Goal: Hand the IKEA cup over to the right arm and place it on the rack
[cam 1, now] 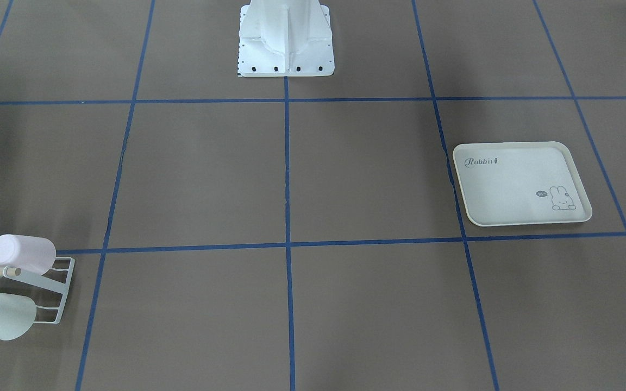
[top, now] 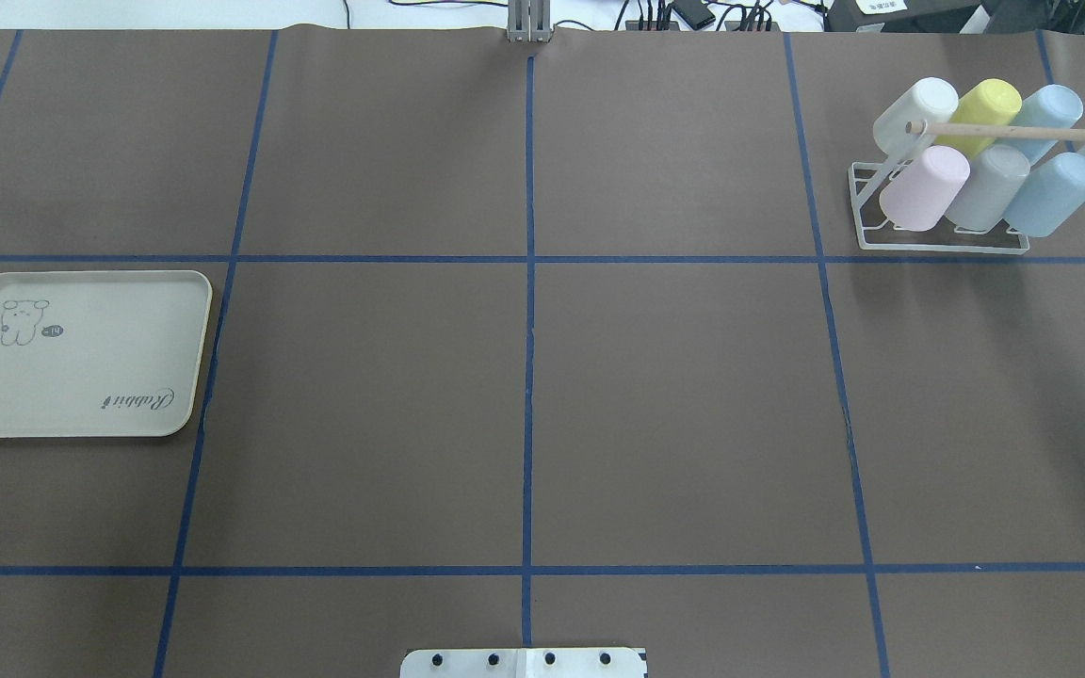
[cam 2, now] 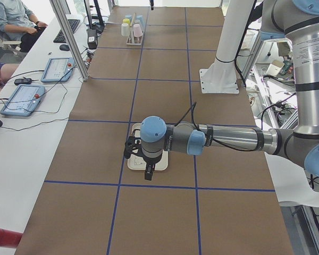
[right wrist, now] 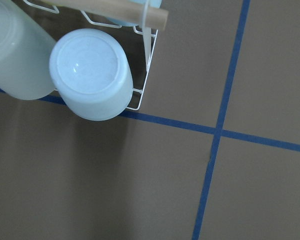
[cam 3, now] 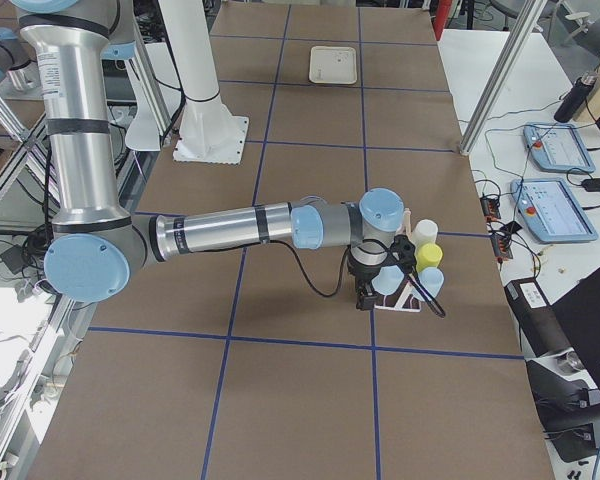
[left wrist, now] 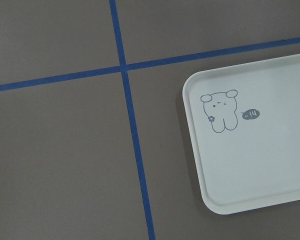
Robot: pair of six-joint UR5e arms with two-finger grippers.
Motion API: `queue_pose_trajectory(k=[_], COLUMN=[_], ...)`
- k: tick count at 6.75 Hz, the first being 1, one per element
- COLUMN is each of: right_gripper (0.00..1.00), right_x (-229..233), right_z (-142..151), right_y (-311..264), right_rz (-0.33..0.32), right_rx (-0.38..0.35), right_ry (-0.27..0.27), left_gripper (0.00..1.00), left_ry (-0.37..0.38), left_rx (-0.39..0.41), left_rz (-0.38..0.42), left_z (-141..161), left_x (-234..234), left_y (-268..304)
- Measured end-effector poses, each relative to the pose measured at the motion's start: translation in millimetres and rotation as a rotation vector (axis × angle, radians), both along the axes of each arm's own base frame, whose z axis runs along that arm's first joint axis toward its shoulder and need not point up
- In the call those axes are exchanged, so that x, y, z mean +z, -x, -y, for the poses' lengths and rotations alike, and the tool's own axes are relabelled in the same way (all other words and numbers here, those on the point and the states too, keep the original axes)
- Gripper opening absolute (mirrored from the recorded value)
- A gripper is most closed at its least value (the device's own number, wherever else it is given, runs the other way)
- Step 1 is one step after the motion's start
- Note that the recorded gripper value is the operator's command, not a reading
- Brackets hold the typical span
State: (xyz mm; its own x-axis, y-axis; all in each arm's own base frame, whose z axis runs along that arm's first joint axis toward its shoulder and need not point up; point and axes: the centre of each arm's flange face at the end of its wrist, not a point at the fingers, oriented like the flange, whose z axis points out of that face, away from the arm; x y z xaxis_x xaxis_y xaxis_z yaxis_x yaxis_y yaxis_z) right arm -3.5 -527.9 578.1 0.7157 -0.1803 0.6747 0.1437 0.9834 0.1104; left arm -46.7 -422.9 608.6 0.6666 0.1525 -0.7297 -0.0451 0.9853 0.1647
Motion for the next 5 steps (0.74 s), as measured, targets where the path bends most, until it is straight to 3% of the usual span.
queue_pose_trajectory(k=[5], right_gripper=[1.0], right_x=[28.0], right_z=[-18.2], right_y=[-59.2], right_rz=[0.055], right_rx=[0.117], right_ry=[0.087], left_gripper=[1.0], left_ry=[0.015], left_rx=[-0.028], left_rz=[0.003], left_z=[12.3], left_x=[10.1], left_y=[12.0])
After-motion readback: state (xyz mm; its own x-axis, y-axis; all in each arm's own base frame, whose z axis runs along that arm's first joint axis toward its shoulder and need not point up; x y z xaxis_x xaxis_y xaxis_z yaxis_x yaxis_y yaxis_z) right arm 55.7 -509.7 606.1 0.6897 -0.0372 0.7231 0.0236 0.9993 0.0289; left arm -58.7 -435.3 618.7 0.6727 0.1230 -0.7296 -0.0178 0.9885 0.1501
